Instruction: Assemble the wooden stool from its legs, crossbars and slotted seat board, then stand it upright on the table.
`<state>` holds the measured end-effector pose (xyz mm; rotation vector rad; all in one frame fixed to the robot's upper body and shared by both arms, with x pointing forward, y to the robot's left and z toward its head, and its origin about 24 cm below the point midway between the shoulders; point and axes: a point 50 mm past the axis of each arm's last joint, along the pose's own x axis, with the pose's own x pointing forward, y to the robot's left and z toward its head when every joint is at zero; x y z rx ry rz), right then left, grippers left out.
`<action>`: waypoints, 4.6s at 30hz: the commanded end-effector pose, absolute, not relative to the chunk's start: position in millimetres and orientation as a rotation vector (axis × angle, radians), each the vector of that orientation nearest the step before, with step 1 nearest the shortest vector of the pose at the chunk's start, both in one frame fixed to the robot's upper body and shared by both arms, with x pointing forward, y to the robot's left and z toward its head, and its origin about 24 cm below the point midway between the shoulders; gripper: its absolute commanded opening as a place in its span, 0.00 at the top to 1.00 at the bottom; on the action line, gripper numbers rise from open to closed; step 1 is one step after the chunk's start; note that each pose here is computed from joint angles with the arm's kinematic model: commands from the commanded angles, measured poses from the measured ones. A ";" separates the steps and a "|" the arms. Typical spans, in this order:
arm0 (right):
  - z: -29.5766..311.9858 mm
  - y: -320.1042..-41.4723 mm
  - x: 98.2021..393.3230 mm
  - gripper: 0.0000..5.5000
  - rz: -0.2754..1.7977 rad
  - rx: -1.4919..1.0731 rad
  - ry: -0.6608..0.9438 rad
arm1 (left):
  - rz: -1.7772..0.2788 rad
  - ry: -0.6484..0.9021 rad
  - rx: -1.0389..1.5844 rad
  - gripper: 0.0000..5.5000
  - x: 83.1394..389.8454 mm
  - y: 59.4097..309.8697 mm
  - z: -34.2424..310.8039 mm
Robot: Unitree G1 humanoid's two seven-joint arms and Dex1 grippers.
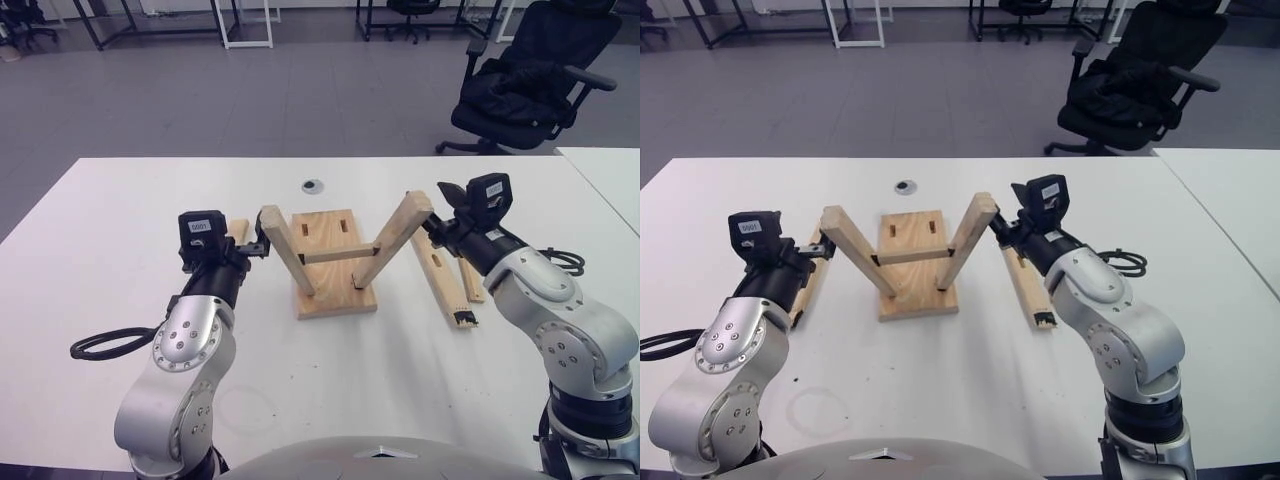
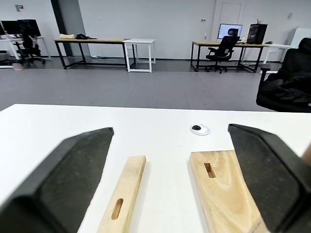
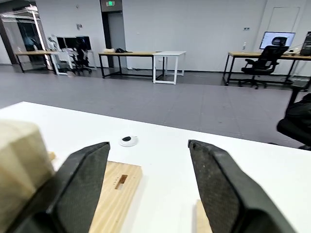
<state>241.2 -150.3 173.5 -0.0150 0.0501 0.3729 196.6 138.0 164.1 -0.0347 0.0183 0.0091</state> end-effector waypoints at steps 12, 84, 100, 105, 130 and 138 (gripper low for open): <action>178.7 -135.9 236.0 0.45 0.476 -0.079 0.036 | -0.227 0.031 0.047 0.21 212.5 112.6 156.4; 108.4 -191.1 237.7 0.45 1.146 -0.559 0.304 | -0.856 0.262 0.435 0.21 295.1 204.4 62.3; 42.7 -171.0 310.1 0.45 1.089 -0.686 0.408 | -1.030 0.471 0.714 0.21 244.5 194.2 38.1; 42.6 -173.6 285.4 0.45 1.113 -0.565 0.397 | -0.881 0.338 0.622 0.21 273.7 157.4 23.3; 22.3 -260.3 242.1 0.52 0.060 0.040 0.574 | -0.553 0.142 0.456 0.21 296.7 155.1 41.2; 25.7 -273.9 246.2 0.76 0.009 -0.055 0.574 | -0.198 -0.141 0.276 0.21 290.3 217.0 128.6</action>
